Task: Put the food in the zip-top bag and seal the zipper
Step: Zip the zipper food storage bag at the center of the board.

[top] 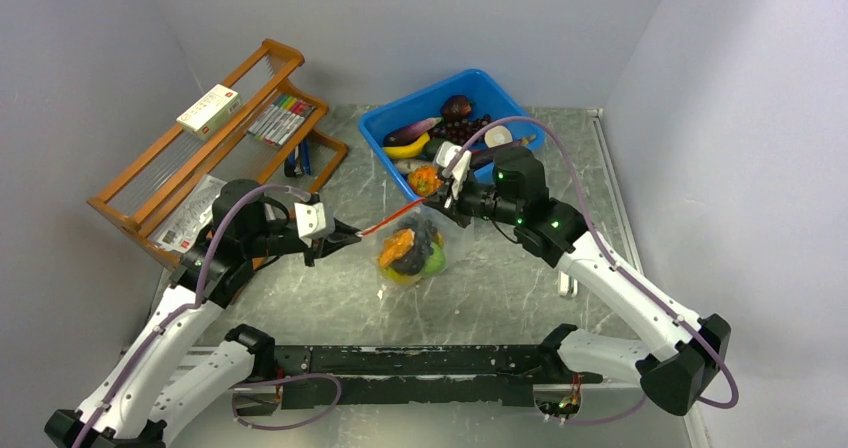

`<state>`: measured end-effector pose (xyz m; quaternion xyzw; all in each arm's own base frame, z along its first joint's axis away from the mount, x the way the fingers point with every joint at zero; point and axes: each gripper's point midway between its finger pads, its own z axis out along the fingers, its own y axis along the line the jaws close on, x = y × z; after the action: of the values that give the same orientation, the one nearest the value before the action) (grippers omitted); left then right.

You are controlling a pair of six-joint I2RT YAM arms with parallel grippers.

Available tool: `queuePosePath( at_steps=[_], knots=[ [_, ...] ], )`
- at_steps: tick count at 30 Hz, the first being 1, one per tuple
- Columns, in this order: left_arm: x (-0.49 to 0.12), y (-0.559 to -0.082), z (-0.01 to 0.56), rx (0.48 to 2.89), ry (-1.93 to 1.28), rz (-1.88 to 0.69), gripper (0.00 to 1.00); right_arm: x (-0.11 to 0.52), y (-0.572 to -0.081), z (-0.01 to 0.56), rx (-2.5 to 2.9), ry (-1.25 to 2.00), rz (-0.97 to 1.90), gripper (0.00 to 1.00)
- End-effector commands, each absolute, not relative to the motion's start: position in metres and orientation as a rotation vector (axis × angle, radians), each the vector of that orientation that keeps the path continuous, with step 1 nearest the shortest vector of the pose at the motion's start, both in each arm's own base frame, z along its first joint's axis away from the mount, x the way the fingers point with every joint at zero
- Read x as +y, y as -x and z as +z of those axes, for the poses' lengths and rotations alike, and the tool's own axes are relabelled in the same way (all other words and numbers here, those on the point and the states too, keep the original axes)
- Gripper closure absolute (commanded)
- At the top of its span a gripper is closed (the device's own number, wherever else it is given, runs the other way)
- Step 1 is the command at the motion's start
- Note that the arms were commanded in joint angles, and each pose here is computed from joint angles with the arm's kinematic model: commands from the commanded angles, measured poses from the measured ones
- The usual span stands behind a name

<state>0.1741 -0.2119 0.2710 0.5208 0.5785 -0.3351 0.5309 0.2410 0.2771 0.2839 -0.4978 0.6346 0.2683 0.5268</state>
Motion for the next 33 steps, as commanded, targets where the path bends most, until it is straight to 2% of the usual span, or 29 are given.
queuePosePath(
  at_steps=[1,16,22,28,33],
  knots=[
    [-0.206,-0.169,0.281,1.373,-1.244,-0.773,0.93,0.255,-0.26,0.304,1.52,1.06,0.545,1.0],
    [-0.195,-0.177,0.279,1.417,-1.219,-0.672,0.93,0.228,-0.267,0.313,1.548,0.927,0.522,1.0],
    [-0.199,-0.177,0.284,1.367,-1.19,-0.692,0.93,0.25,-0.244,0.297,1.485,1.045,0.696,1.0],
    [-0.199,-0.191,0.319,1.303,-1.129,-0.63,0.93,0.238,-0.247,0.313,1.473,0.912,0.662,1.0],
    [-0.207,-0.183,0.338,1.195,-1.161,-0.666,0.93,0.243,-0.221,0.323,1.444,1.011,0.752,1.0]
  ],
)
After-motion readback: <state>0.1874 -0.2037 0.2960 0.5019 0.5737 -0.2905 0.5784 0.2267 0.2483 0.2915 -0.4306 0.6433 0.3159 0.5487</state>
